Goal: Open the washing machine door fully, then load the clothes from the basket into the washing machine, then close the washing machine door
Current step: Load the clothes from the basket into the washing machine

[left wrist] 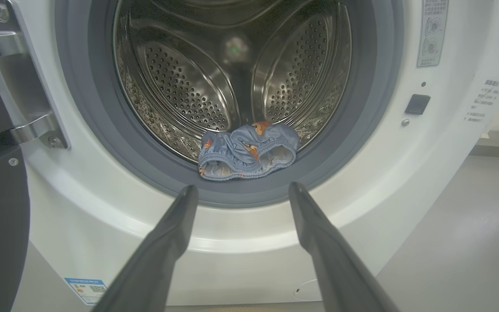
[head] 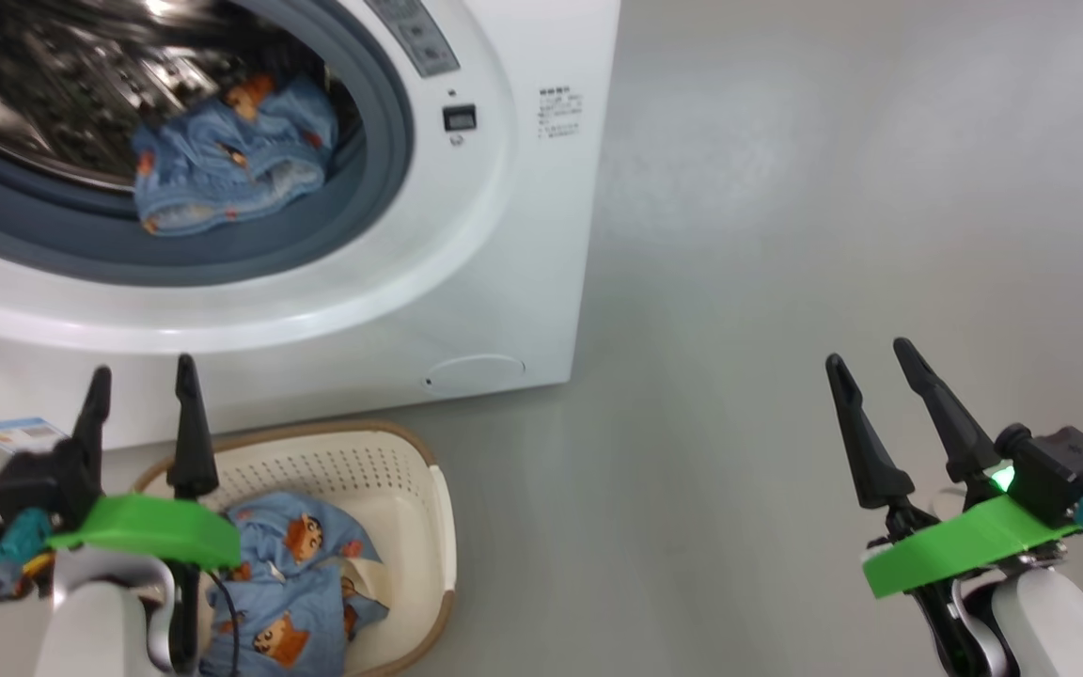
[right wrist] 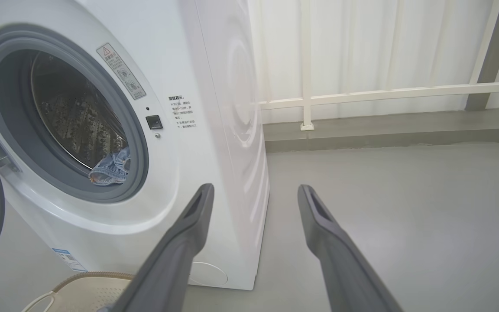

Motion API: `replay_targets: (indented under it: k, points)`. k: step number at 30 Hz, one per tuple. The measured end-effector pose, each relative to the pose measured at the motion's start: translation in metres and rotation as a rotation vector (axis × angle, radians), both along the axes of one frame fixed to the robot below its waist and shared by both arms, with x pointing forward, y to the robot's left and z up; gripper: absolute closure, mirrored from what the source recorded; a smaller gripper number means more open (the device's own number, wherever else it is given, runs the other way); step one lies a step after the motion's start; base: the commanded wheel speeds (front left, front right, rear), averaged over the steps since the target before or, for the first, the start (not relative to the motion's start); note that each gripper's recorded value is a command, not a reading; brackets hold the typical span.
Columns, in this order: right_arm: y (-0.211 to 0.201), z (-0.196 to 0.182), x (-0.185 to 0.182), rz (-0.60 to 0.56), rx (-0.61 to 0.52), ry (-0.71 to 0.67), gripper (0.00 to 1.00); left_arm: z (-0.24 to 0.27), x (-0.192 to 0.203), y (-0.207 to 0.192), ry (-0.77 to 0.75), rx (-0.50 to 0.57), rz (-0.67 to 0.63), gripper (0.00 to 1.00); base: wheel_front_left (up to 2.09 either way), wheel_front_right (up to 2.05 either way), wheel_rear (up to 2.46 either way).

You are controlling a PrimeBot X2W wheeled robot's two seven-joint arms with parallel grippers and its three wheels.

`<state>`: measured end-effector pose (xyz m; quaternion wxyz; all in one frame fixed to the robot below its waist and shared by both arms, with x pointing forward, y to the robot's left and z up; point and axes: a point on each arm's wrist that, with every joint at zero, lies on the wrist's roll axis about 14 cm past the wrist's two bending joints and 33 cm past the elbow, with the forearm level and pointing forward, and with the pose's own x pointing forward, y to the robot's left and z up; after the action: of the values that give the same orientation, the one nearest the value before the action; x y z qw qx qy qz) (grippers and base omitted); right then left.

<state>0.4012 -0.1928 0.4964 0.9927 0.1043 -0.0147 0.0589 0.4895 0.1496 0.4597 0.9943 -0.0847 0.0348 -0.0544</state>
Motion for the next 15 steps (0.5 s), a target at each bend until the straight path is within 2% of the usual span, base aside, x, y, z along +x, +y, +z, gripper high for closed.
replay_targets:
  k: [15]
  points:
    - [-0.005,0.002,-0.031,-0.003,-0.006,-0.001,0.00,0.014,-0.060,0.026,-0.034,0.024,0.051,0.00,0.00,0.00,0.00]
